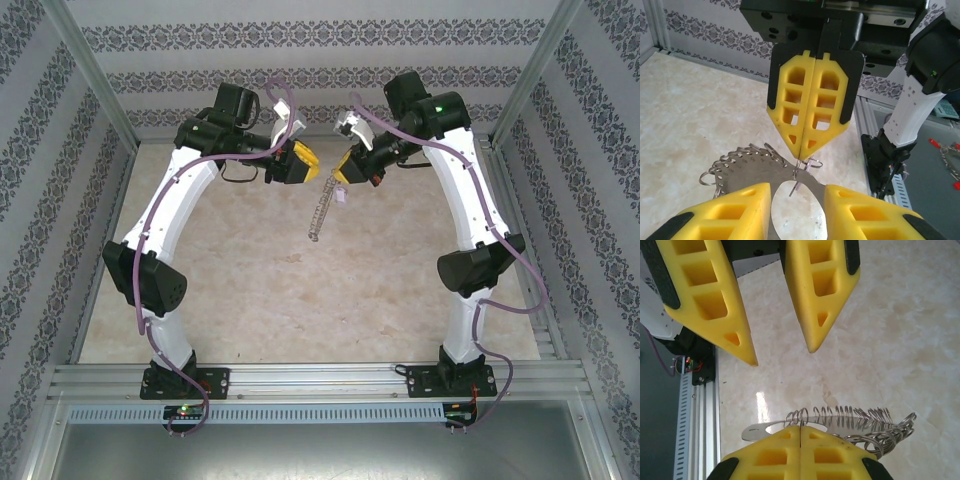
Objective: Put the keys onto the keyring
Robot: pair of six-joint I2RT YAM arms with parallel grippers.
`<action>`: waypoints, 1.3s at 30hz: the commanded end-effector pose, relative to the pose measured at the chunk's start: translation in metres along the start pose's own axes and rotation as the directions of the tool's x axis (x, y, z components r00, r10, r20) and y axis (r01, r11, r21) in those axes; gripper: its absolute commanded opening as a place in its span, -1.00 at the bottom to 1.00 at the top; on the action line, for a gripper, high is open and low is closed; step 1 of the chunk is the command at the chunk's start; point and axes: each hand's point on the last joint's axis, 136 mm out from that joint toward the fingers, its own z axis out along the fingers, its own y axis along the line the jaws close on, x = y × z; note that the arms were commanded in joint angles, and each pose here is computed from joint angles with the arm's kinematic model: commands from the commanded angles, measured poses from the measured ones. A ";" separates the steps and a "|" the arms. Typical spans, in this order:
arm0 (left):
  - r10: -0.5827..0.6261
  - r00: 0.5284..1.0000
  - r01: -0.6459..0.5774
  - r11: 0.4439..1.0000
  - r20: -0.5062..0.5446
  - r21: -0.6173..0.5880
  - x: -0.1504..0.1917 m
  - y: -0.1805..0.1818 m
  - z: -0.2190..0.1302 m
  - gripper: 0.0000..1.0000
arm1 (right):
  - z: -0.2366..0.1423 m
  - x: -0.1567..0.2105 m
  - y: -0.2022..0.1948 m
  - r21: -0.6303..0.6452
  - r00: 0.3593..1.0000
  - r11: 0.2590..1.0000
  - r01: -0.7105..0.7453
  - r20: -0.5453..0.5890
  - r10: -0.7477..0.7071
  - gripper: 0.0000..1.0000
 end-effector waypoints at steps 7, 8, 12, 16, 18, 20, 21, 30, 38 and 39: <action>-0.032 0.999 0.033 0.994 -0.005 0.108 0.012 -0.011 0.016 -0.35 | 0.004 -0.016 0.015 -0.042 0.997 0.997 0.060 0.043 -0.058 -1.00; -0.036 0.999 0.037 0.993 -0.006 0.111 0.014 -0.011 0.017 -0.36 | 0.004 -0.017 0.016 -0.045 0.997 0.997 0.060 0.046 -0.058 -1.00; -0.044 0.999 0.045 0.991 -0.006 0.126 0.017 -0.011 0.021 -0.36 | 0.004 -0.021 0.019 -0.051 0.996 0.996 0.069 0.064 -0.066 -1.00; -0.044 0.999 0.044 0.989 -0.001 0.140 0.017 -0.013 0.024 -0.37 | 0.003 -0.027 0.021 -0.055 0.993 0.995 0.081 0.087 -0.076 -1.00; -0.042 0.999 0.042 0.988 -0.001 0.150 0.017 -0.015 0.027 -0.37 | 0.003 -0.029 0.023 -0.058 0.992 0.995 0.085 0.096 -0.080 -1.00; -0.044 0.999 0.044 0.987 -0.003 0.157 0.018 -0.016 0.029 -0.38 | 0.003 -0.030 0.022 -0.055 0.992 0.995 0.087 0.099 -0.081 -1.00; -0.043 0.999 0.042 0.986 -0.002 0.159 0.018 -0.017 0.029 -0.38 | 0.004 -0.030 0.022 -0.054 0.992 0.995 0.087 0.099 -0.081 -1.00; -0.032 0.999 0.029 0.985 0.013 0.167 0.013 -0.019 0.029 -0.41 | 0.008 -0.028 0.022 -0.057 0.993 0.995 0.081 0.086 -0.076 -1.00; -0.011 1.000 0.006 0.988 0.028 0.153 0.008 -0.018 0.028 -0.76 | 0.010 -0.025 0.020 -0.051 0.994 0.996 0.079 0.076 -0.075 -1.00; -0.007 0.999 0.002 0.988 0.031 0.155 0.007 -0.019 0.028 -0.79 | 0.010 -0.025 0.019 -0.049 0.994 0.996 0.081 0.076 -0.077 -1.00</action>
